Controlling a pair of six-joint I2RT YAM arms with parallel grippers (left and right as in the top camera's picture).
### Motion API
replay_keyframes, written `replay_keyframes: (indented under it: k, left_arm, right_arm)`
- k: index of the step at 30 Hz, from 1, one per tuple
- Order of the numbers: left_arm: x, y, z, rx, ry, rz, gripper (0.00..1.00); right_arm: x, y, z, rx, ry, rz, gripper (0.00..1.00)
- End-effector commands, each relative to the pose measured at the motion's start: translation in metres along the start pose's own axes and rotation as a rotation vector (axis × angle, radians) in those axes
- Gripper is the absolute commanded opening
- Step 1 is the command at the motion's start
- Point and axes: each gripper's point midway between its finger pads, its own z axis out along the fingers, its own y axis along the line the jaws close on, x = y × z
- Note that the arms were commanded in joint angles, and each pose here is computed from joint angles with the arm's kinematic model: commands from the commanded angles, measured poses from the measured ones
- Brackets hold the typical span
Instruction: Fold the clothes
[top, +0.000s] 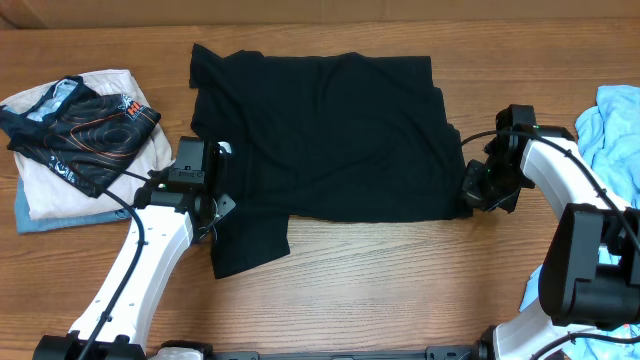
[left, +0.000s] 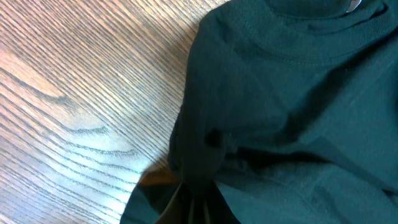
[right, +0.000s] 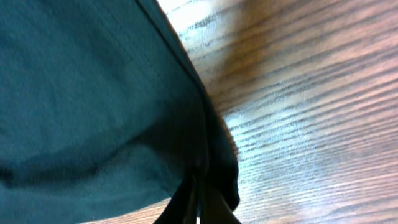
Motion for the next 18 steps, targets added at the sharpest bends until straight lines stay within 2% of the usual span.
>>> replay_keyframes:
  k: [1, 5, 11, 14, 18]
  left_arm:
    - [-0.004, 0.004, -0.001, -0.014, -0.018, 0.026, 0.04]
    - [-0.008, 0.001, -0.006, -0.007, -0.026, 0.086, 0.04]
    - [-0.028, -0.013, -0.033, 0.018, -0.068, 0.172, 0.04]
    - [-0.034, -0.017, -0.042, 0.03, -0.08, 0.169, 0.04]
    - [-0.035, -0.019, -0.044, 0.034, -0.084, 0.167, 0.04]
  right_arm:
    - [0.003, 0.005, -0.009, -0.017, 0.015, -0.005, 0.04]
    - [-0.003, 0.012, -0.041, -0.032, -0.024, -0.012, 0.04]
    - [-0.011, 0.028, -0.129, -0.082, -0.186, -0.073, 0.04]
    - [-0.013, 0.031, -0.143, -0.093, -0.23, -0.098, 0.04]
    - [-0.012, 0.03, -0.14, -0.089, -0.212, -0.095, 0.04]
